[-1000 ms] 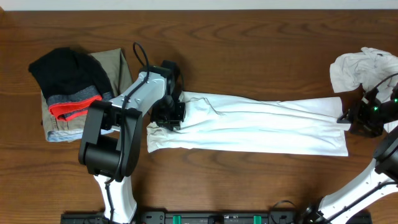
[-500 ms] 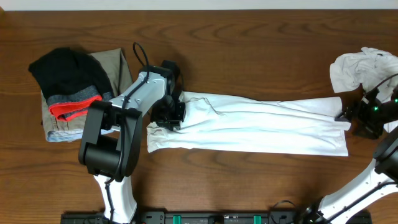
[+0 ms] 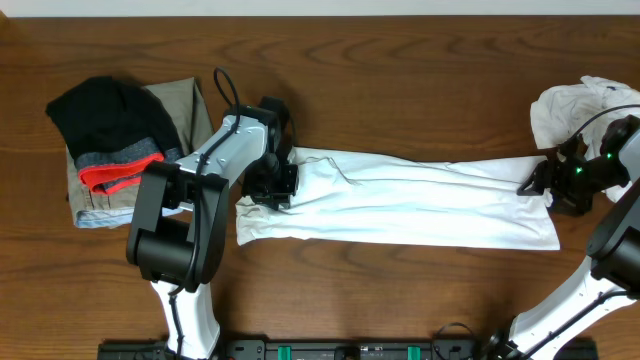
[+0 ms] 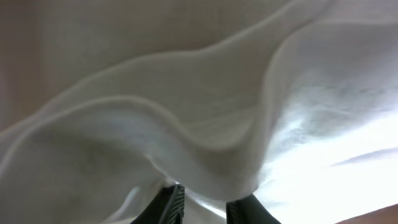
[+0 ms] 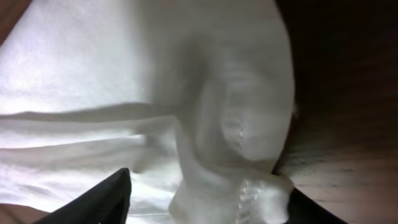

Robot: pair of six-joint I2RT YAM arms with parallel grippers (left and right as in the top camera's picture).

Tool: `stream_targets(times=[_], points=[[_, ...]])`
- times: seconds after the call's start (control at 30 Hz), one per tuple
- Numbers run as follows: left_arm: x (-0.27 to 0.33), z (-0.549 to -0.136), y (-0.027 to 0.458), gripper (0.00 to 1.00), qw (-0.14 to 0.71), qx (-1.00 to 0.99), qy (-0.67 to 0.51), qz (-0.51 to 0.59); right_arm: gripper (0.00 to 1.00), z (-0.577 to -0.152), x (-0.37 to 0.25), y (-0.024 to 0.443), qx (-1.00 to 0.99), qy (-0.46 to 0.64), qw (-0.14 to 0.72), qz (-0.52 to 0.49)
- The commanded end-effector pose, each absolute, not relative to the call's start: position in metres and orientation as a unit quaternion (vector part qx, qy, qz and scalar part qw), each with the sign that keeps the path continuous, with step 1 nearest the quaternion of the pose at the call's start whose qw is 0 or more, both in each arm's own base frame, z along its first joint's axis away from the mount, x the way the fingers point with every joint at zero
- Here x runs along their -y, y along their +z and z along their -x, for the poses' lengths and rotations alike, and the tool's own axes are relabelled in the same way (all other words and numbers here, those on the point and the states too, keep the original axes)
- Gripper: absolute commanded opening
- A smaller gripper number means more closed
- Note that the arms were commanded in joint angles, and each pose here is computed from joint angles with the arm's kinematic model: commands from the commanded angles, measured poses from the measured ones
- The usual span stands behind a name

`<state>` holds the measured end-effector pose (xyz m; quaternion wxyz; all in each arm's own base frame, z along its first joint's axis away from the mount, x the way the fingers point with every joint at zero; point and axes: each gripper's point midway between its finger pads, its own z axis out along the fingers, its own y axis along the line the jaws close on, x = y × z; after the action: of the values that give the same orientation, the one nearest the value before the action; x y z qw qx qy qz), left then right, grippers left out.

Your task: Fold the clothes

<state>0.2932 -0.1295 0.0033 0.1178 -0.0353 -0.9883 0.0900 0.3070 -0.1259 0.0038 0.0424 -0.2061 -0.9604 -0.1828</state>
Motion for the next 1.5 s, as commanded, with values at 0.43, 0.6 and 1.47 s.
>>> stream_targets(times=[0.43, 0.6, 1.47], points=[[0.123, -0.290, -0.003, 0.24, 0.128, 0.988, 0.077, 0.029, 0.01, -0.298, 0.121, -0.020, 0.959, -0.178, 0.070, 0.211], [0.125, -0.297, 0.008, 0.11, 0.117, 0.989, 0.082, 0.046, 0.01, -0.310, 0.131, -0.007, 0.956, -0.171, 0.048, 0.232], [0.136, -0.333, 0.081, 0.13, -0.011, 0.992, 0.112, 0.058, 0.01, -0.340, 0.080, 0.103, 0.979, -0.100, 0.074, 0.159]])
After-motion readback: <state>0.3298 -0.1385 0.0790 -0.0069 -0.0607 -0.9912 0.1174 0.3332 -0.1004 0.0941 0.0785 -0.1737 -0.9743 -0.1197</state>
